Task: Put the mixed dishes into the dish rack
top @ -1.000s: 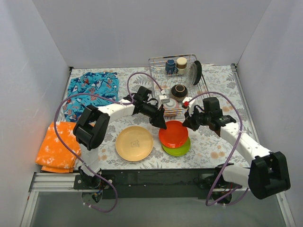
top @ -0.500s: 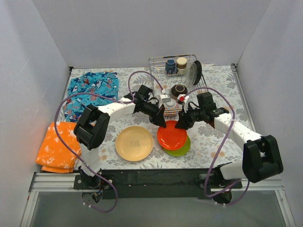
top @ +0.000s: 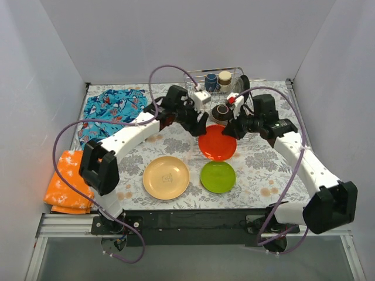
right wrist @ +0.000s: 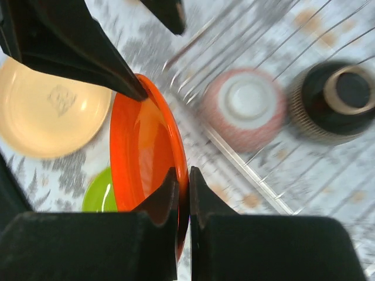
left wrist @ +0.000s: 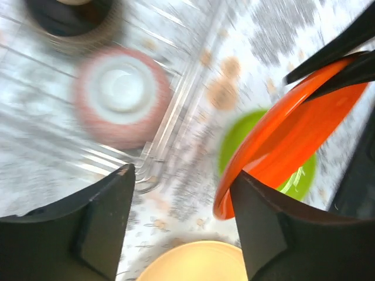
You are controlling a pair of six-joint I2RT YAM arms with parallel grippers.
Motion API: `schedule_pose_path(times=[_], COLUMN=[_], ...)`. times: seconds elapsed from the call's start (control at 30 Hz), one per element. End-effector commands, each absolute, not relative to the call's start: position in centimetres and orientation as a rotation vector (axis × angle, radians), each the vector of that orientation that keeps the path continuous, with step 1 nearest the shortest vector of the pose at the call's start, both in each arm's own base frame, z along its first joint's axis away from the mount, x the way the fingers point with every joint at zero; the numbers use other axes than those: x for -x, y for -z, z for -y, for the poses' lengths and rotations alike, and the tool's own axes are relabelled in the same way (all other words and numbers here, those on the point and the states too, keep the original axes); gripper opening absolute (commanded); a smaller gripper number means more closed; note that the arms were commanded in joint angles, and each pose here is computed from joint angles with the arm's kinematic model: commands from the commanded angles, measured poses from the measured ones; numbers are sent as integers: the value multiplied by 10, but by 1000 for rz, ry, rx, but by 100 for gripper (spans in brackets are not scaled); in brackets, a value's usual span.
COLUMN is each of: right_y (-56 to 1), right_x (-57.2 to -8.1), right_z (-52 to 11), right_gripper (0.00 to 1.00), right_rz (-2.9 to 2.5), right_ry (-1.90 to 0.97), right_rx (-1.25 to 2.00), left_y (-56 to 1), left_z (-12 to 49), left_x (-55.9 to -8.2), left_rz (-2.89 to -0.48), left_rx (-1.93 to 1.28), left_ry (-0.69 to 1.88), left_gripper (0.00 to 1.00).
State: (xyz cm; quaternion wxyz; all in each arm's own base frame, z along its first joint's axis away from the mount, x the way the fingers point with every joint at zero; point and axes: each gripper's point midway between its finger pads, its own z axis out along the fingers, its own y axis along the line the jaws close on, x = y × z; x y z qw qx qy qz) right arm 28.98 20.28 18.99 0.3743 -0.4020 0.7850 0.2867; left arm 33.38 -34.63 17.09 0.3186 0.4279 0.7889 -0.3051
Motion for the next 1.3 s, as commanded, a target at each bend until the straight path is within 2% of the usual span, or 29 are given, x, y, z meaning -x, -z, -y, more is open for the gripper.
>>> schedule_pose_path(times=[0.0, 0.03, 0.1, 0.33, 0.43, 0.47, 0.6, 0.63, 0.77, 1.27], right_y=[-322, -334, -365, -388, -373, -388, -360, -341, -327, -283], right_x=[-321, -332, -349, -443, -474, -481, -512, -522, -539, -579], right_z=[-195, -186, -181, -127, -121, -122, -128, -133, -133, -148], right_gripper=[1, 1, 1, 1, 1, 1, 1, 1, 1, 1], right_rz=[-1706, -1692, -1603, -1611, -1652, -1627, -1656, -1686, -1727, -1763], right_ry=[-557, -482, -407, 91, 248, 259, 326, 343, 429, 520], right_rx=[796, 722, 635, 240, 143, 97, 75, 94, 76, 180], left_y=[-286, -297, -300, -291, -267, -260, -258, -263, -263, -244], left_z=[245, 231, 216, 180, 149, 131, 115, 112, 90, 106], left_x=[-414, -409, -402, -338, -333, -335, -325, -323, -324, -317], left_rz=[-1936, -1919, -1896, -1890, -1989, -2033, -2018, -1997, -2024, -2066], left_rx=[-588, -538, -523, -494, -422, -365, -361, -364, -238, -236], left_ry=[354, 328, 279, 309, 318, 307, 329, 338, 386, 532], left_gripper=[69, 75, 78, 93, 93, 93, 93, 95, 95, 95])
